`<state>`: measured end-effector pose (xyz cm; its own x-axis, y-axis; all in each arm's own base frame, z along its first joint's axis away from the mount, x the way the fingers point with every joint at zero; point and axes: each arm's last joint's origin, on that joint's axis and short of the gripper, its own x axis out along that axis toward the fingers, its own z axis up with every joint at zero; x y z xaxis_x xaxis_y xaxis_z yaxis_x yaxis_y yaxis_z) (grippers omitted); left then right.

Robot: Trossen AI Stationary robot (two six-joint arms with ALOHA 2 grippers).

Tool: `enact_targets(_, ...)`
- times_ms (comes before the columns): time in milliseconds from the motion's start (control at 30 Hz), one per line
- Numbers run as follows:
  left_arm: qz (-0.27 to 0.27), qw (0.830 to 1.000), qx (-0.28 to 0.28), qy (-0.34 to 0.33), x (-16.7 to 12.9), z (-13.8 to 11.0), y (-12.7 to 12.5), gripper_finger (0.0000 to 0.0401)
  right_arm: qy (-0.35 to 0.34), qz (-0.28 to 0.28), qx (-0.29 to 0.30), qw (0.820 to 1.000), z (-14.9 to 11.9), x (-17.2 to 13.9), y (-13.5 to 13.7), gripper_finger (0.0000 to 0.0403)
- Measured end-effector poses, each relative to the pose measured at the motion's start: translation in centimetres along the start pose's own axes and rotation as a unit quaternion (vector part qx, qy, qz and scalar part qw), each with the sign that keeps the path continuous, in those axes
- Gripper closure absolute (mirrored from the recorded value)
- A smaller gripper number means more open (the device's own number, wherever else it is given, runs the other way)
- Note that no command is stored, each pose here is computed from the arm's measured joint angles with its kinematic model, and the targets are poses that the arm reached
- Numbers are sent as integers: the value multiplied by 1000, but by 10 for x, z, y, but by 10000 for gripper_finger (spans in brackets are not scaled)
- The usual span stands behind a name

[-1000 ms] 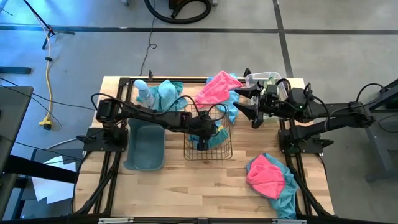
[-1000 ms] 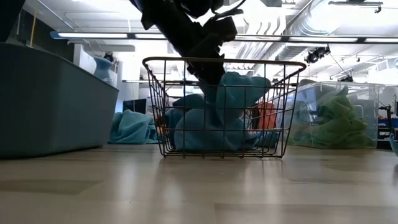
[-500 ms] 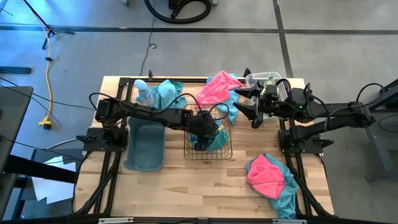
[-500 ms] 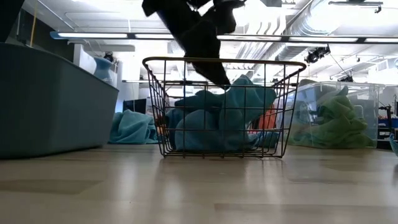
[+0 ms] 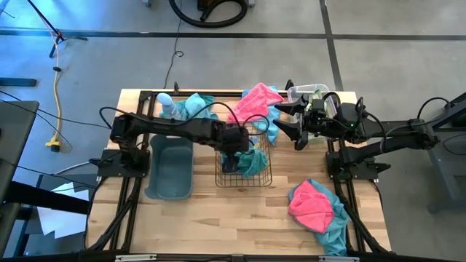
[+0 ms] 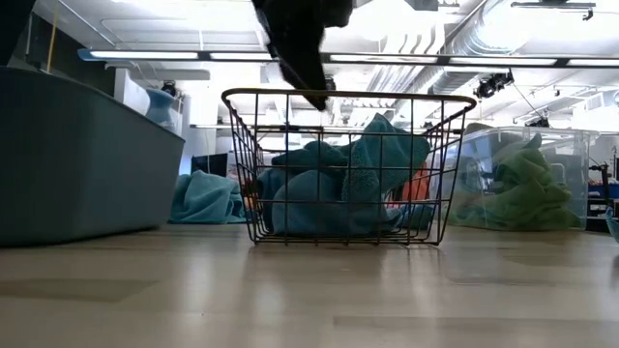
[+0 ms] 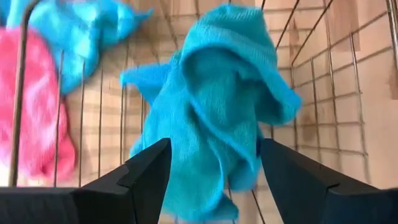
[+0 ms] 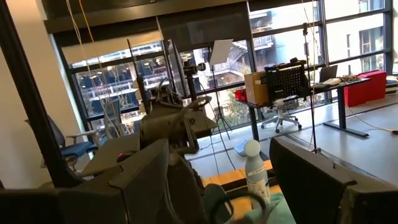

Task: Sort microfiber towel by color & place in baskets
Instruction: Put the blue towel into the wire basket

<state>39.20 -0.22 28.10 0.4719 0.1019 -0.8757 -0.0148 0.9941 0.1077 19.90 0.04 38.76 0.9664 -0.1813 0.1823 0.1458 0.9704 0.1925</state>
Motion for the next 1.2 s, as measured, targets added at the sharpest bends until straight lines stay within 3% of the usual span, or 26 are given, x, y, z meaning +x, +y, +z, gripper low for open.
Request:
enact_targets(133, 0, 999, -37, -20, -27, -2, -1, 166, -2, 0, 1, 1000, 1, 0, 0, 126)
enact_targets(367, 51, 990, -50, -125, -95, -5, -1, 166, -10, 2, 2, 1000, 4, -3, 0, 126)
enact_targets(567, 89, 965, -68, -239, -159, -14, 10, 166, -12, 5, 2, 1000, 6, -6, 0, 126)
enact_targets(800, 85, 929, -91, -350, -219, -31, 18, 166, -8, 7, -24, 1000, 6, -8, -1, 126)
enact_targets(967, 86, 910, -97, -394, -232, -41, 20, 166, -2, 6, -26, 1000, 5, -8, -1, 126)
enact_targets(1200, 81, 860, -121, -489, -197, -82, 20, 166, 1, 6, -25, 1000, 4, -8, -1, 126)
